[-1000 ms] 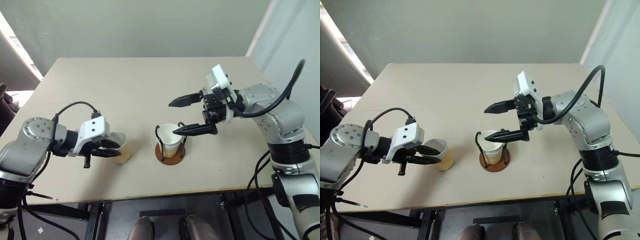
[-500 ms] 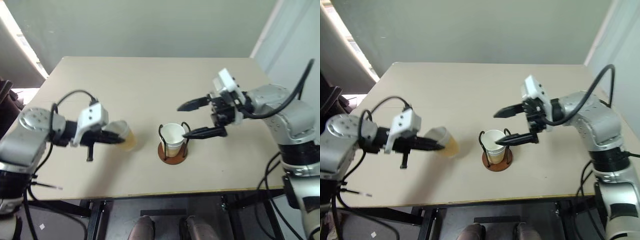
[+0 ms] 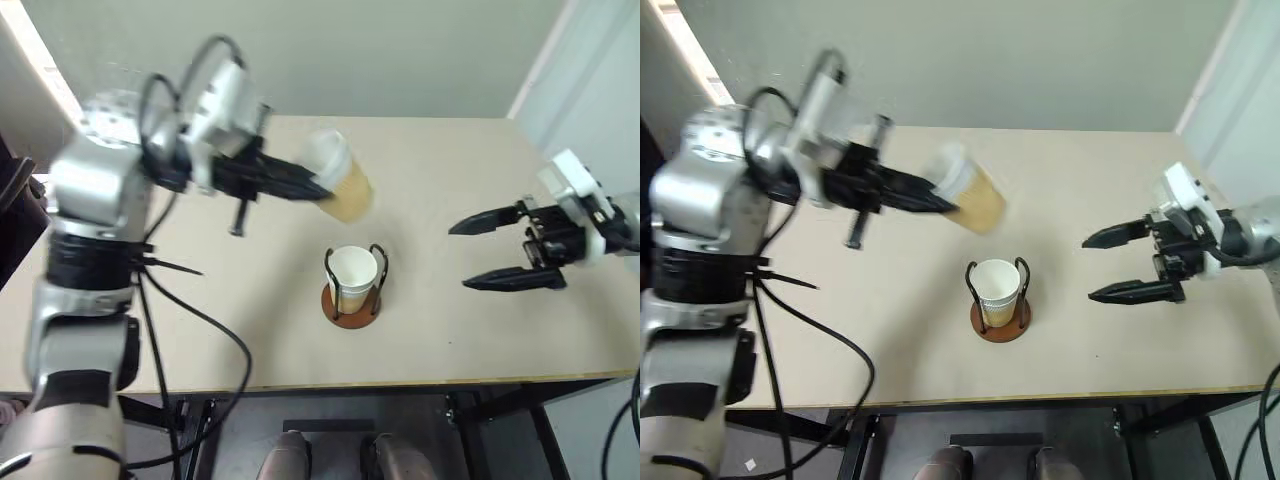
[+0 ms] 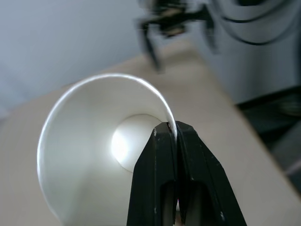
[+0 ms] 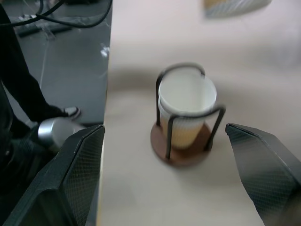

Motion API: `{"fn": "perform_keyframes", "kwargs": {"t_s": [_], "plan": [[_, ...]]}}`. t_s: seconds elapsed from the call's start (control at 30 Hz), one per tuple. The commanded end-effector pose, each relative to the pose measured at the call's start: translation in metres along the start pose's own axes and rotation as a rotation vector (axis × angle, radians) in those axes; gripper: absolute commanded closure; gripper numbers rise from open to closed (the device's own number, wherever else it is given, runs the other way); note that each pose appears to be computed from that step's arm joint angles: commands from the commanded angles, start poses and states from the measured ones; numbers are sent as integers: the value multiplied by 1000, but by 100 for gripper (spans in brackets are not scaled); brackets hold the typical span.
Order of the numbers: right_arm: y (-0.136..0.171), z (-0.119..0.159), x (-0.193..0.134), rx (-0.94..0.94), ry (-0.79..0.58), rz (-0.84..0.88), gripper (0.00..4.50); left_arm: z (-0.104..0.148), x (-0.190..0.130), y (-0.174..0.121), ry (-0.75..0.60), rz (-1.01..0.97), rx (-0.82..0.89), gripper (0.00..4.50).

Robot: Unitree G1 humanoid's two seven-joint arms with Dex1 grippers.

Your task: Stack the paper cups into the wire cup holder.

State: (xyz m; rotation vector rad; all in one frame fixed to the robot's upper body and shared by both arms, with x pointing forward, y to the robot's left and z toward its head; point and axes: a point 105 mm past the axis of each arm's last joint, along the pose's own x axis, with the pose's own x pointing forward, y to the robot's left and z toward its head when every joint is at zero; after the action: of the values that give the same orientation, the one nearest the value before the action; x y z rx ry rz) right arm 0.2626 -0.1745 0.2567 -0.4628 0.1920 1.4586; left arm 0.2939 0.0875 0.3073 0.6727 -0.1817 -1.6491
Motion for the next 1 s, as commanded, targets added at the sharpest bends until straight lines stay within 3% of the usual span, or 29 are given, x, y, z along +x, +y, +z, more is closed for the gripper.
{"fn": "perform_keyframes", "kwargs": {"t_s": [0.03, 0.27, 1.0], "plan": [[4, 20, -17, -77, -30, -57, 21, -1, 9, -1, 59, -55, 70, 445], [4, 16, -23, -60, -9, -124, 21, -14, 27, -8, 97, -155, 83, 445], [1, 8, -19, -41, 14, -183, 21, -31, 27, -15, 208, -224, 118, 445]]}}
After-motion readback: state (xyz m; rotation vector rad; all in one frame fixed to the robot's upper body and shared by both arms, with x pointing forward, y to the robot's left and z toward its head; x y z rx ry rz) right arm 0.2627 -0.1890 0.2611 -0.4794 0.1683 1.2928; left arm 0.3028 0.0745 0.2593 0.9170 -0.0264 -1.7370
